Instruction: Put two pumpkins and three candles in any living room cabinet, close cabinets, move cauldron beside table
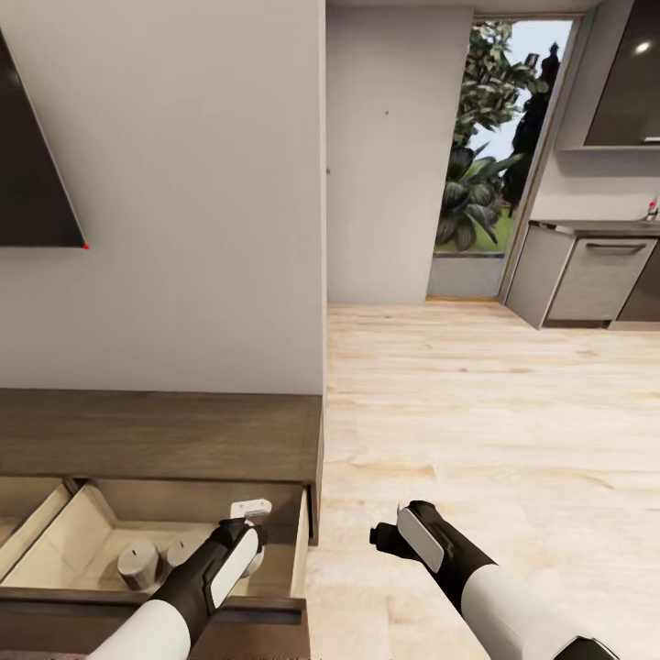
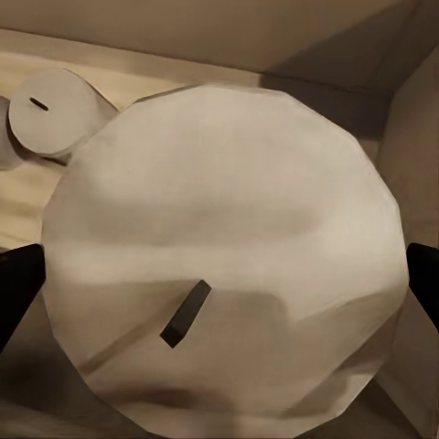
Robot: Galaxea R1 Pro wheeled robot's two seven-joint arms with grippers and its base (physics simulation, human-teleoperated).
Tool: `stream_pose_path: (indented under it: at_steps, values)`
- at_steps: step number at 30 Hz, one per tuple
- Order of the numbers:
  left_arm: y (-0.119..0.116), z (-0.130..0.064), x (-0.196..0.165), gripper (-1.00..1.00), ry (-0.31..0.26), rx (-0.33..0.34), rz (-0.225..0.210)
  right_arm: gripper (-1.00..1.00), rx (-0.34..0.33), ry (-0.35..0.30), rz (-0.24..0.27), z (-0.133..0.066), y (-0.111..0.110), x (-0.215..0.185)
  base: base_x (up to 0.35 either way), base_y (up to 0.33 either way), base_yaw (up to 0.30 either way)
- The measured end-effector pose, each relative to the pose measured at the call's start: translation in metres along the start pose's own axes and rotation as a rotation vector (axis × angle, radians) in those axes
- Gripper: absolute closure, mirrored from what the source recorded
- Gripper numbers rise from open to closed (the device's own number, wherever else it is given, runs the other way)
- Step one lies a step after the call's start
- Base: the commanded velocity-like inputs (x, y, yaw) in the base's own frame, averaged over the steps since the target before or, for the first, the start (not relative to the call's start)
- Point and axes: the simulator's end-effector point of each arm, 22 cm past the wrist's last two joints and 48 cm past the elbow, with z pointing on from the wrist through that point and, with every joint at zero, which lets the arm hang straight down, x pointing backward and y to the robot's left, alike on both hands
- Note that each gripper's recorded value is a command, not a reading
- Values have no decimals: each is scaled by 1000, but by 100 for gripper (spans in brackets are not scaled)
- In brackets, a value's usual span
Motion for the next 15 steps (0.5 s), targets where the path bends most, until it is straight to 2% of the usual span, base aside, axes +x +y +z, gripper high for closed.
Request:
stream_pose_path:
  at_steps: [15]
  values:
    - [-4,25,23,100,8,11,-12,-100,0,-1,0,28,-5,15,0,0,0]
